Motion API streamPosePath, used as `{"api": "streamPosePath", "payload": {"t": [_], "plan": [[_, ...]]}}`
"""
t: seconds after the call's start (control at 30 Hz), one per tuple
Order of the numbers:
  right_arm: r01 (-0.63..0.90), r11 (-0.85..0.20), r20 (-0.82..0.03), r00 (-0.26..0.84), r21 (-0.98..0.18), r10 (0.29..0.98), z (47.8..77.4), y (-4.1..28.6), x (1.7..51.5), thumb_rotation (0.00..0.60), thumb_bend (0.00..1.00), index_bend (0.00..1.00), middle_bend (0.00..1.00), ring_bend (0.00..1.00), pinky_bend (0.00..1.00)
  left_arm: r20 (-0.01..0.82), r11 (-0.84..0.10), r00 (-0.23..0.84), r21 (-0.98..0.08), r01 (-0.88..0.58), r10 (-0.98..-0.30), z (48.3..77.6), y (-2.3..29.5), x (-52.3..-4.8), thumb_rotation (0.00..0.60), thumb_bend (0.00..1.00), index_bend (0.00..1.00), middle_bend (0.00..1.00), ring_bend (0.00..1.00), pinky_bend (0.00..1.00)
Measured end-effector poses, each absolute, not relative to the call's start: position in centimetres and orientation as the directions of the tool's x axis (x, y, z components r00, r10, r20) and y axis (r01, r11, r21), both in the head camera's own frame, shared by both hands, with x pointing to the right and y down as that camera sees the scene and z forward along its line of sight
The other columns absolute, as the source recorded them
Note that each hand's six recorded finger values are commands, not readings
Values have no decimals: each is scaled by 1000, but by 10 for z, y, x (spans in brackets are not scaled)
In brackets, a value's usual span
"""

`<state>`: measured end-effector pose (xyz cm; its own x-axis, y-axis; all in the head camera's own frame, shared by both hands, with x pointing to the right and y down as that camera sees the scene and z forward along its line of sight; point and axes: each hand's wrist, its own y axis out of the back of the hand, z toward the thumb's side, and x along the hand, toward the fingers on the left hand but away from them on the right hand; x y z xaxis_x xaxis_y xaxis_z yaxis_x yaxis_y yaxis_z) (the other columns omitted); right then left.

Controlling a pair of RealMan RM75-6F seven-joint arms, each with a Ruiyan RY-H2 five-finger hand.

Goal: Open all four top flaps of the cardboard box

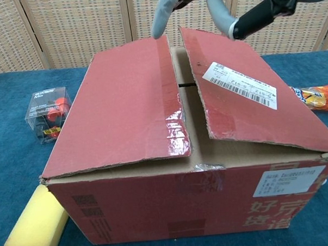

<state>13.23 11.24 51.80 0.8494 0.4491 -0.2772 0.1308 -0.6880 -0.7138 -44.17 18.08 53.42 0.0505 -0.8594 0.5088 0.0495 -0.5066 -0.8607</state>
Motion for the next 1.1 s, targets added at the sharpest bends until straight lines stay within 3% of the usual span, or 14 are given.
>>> {"api": "streamPosePath", "payload": {"t": [0.3, 1.1], "plan": [[49, -641, -309, 846, -766, 434, 536, 112, 125, 600, 1000, 299, 248, 0, 0, 517, -515, 48, -856, 44, -855, 539, 184, -442, 509, 135, 0, 0, 0, 0], [-9, -591, -359, 801, -807, 478, 559, 104, 144, 600, 1000, 339, 278, 0, 0, 534, -534, 49, -846, 19, -844, 540, 187, -443, 509, 135, 0, 0, 0, 0]]}}
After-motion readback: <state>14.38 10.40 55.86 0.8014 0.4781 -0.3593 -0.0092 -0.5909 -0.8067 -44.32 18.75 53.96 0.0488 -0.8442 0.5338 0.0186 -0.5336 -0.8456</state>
